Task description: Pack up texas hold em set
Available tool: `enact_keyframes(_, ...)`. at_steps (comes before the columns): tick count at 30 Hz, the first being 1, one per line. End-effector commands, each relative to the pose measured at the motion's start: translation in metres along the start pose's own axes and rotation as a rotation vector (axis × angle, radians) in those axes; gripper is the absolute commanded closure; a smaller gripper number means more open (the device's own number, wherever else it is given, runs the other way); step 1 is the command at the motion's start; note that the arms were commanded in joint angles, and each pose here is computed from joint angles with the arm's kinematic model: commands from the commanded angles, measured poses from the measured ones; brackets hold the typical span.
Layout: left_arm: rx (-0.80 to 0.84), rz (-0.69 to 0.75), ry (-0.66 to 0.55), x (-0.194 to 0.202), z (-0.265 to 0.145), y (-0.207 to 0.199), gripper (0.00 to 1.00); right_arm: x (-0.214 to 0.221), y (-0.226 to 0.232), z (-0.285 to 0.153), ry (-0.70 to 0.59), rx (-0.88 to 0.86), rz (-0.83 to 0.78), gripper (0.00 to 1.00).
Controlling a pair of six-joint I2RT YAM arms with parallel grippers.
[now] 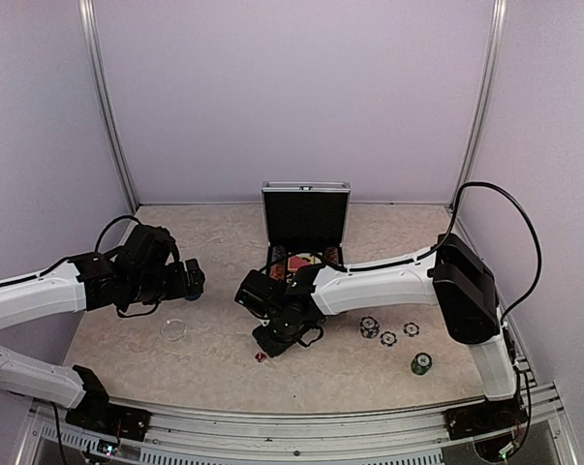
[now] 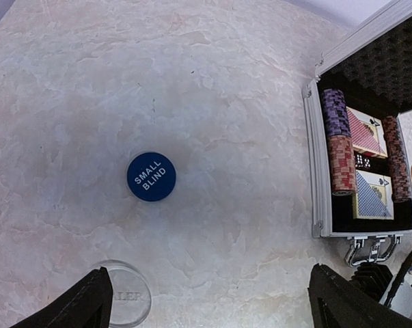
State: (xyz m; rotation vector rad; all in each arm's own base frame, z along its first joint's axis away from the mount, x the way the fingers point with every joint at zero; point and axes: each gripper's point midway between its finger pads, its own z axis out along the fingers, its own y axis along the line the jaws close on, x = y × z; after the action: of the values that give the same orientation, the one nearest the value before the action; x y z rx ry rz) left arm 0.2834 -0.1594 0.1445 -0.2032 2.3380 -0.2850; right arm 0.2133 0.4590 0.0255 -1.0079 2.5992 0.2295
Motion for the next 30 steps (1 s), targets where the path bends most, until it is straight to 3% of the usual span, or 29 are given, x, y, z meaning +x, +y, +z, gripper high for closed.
enact_keyframes(1, -0.002, -0.014, -0.023, -0.005, 0.000, 0.002, 0.01, -0.016, -0.003, -0.017, -0.045, 0.009, 0.001, 0.82)
enact_keyframes(10, -0.003, -0.012, -0.026, -0.005, -0.002, 0.003, 0.01, -0.049, -0.031, -0.063, -0.140, 0.036, 0.034, 0.82)
enact_keyframes(18, 0.001, -0.012, -0.023, -0.004, -0.002, 0.003, 0.01, -0.077, -0.090, -0.086, -0.205, 0.109, 0.104, 0.82)
enact_keyframes(30, 0.017, -0.021, -0.026, -0.007, -0.007, 0.000, 0.01, -0.102, -0.158, -0.078, -0.243, 0.208, 0.184, 0.82)
